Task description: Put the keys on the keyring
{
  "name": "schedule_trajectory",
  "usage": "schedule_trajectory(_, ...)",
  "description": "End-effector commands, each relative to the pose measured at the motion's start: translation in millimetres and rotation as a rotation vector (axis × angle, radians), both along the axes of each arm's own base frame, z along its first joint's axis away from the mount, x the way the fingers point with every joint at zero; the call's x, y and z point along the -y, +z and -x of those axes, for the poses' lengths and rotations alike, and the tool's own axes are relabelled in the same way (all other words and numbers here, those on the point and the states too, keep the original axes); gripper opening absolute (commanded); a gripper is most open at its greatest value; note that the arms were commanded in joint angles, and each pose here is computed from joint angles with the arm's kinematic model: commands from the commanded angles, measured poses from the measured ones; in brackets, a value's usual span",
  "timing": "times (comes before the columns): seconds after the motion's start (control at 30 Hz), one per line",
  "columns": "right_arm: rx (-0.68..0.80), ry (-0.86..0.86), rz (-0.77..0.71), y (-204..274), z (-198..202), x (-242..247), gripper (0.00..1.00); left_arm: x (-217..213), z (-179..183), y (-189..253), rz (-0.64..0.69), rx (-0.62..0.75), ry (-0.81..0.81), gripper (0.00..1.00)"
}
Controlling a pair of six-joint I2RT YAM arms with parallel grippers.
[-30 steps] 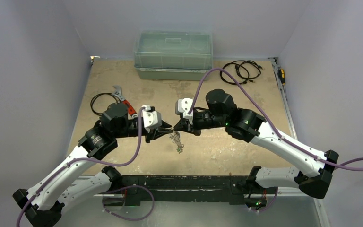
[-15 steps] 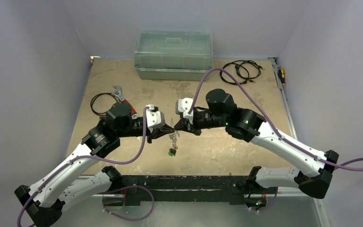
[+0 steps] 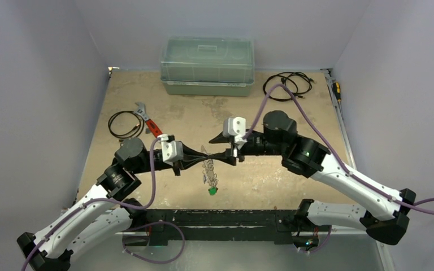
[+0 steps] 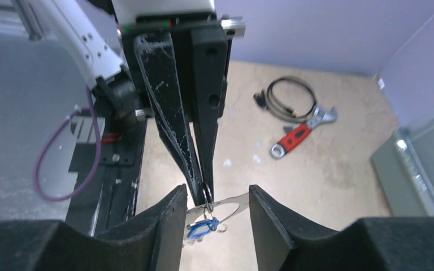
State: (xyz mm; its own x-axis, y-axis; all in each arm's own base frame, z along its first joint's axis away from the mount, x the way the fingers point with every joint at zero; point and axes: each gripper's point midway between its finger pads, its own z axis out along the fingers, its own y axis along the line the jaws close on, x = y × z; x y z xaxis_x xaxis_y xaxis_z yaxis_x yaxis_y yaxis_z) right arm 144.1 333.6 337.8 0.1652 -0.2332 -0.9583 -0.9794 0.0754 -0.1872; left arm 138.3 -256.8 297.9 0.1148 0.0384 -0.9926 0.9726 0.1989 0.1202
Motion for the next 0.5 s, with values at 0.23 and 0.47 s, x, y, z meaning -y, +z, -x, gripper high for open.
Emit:
schedule_trajectory(0.23,0.096,-0.086,-0.267,54.1,-1.4,16.9,0.45,-7.1,9.0,48.2,0.22,0.078,0.018,0.0)
schedule_trajectory(0.47,0.031,-0.014,-0.157,18.8,-0.2,-0.5,0.37,-10.3,10.2,49.6,0.227,0.087,0.027,0.0)
